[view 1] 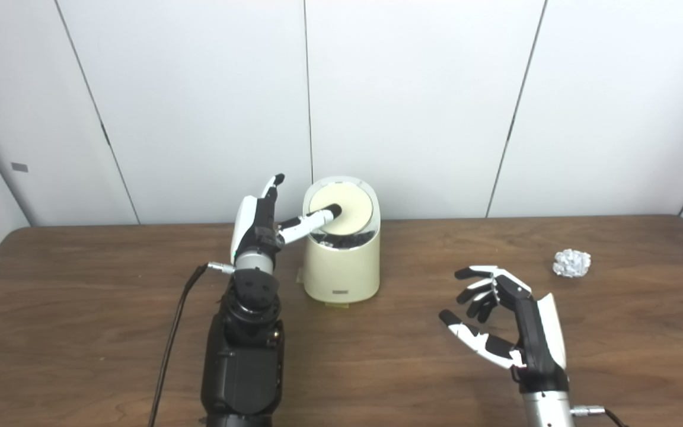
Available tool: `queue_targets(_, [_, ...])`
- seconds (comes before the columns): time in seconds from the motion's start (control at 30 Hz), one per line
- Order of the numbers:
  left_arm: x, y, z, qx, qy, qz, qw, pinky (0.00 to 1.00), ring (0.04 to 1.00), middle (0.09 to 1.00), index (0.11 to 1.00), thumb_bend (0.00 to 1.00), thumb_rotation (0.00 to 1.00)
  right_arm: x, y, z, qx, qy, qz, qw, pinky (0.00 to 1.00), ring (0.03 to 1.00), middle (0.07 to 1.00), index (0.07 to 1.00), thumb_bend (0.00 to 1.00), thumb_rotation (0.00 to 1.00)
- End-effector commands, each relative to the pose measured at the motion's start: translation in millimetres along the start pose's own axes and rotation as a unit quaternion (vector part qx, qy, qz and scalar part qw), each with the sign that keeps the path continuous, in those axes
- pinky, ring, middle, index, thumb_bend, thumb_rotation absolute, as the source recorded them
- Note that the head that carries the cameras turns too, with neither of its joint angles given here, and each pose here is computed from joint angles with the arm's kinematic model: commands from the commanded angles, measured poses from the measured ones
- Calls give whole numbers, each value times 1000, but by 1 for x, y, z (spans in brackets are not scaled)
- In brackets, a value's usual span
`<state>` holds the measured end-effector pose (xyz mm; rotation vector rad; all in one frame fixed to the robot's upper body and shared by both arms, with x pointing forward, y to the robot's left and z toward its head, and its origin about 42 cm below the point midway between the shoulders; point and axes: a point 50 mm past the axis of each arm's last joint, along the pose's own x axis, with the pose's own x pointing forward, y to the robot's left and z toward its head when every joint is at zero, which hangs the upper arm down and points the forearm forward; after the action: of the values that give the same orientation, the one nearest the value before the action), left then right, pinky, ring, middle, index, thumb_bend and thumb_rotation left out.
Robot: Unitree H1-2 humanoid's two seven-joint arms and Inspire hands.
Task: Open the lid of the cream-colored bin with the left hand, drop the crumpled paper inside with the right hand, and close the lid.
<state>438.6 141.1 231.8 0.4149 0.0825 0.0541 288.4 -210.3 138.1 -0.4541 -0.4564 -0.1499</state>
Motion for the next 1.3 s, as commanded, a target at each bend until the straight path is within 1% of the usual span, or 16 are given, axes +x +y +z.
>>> queue_targets(0.0, [6, 2, 32, -4, -35, 10, 999, 1000, 1000, 1000, 1000, 954, 390, -21, 9, -13, -2, 32, 11, 999, 211, 305, 430, 593, 374, 129])
queue_targets(0.07, [6, 1, 32, -1, -34, 9, 999, 1000, 1000, 1000, 1000, 950, 397, -21, 9, -13, -2, 30, 10, 1000, 213, 316, 448, 591, 373, 122])
queue_targets(0.27, [8, 0, 31, 5, -34, 7, 999, 1000, 1000, 1000, 1000, 946, 395, -21, 12, -11, 0, 29, 10, 1000, 228, 328, 437, 589, 370, 102])
queue_targets(0.37, [8, -1, 32, 29, -36, 15, 999, 1000, 1000, 1000, 1000, 958, 384, -21, 12, -11, 4, 33, 11, 999, 246, 357, 458, 589, 365, 128])
queue_targets(0.4, [8, -2, 32, 44, -38, 21, 998, 1000, 1000, 1000, 1000, 977, 360, -22, 13, -10, 6, 34, 11, 999, 282, 392, 482, 589, 371, 132])
queue_targets(0.5, [8, -4, 32, 74, -46, 33, 996, 1000, 1000, 1000, 1000, 996, 294, -22, 14, -10, 9, 38, 11, 999, 282, 379, 475, 592, 378, 131])
queue_targets(0.53, [8, -4, 32, 84, -49, 36, 995, 1000, 1000, 1000, 1000, 997, 249, -22, 14, -9, 10, 40, 11, 999, 273, 367, 471, 592, 380, 129])
queue_targets(0.57, [8, -5, 32, 99, -51, 40, 993, 1000, 1000, 1000, 1000, 1000, 189, -22, 14, -9, 11, 40, 11, 999, 293, 390, 493, 592, 383, 132])
queue_targets(0.67, [8, -7, 33, 136, -59, 48, 988, 1000, 1000, 1000, 1000, 996, 57, -21, 15, -9, 14, 39, 12, 999, 277, 370, 480, 592, 387, 135])
queue_targets(0.73, [9, -7, 33, 168, -68, 58, 982, 1000, 1000, 1000, 1000, 997, 15, -22, 15, -10, 15, 40, 12, 999, 329, 427, 515, 591, 390, 142])
queue_targets(0.93, [9, -6, 26, 288, -109, 96, 947, 1000, 1000, 1000, 1000, 1000, 1, -21, 16, -8, 12, 44, 16, 999, 323, 428, 516, 595, 386, 172])
queue_targets(1.03, [9, -5, 23, 306, -117, 106, 939, 1000, 1000, 1000, 1000, 1000, 9, -21, 16, -9, 11, 43, 16, 999, 332, 438, 519, 592, 387, 176])
queue_targets(1.1, [10, -5, 21, 302, -114, 105, 941, 1000, 1000, 1000, 1000, 1000, 11, -20, 16, -8, 9, 45, 17, 999, 348, 456, 534, 592, 389, 189])
queue_targets(1.17, [10, -4, 20, 289, -111, 101, 945, 1000, 1000, 1000, 1000, 999, 47, -21, 17, -9, 10, 42, 15, 999, 352, 459, 536, 591, 390, 185])
queue_targets(1.23, [9, -2, 19, 267, -109, 95, 953, 1000, 1000, 1000, 1000, 954, 233, -21, 17, -9, 10, 41, 15, 999, 358, 464, 543, 590, 387, 171])
queue_targets(1.27, [9, -1, 18, 257, -107, 93, 956, 1000, 1000, 1000, 1000, 880, 455, -21, 17, -9, 10, 41, 15, 999, 329, 431, 529, 591, 387, 165])
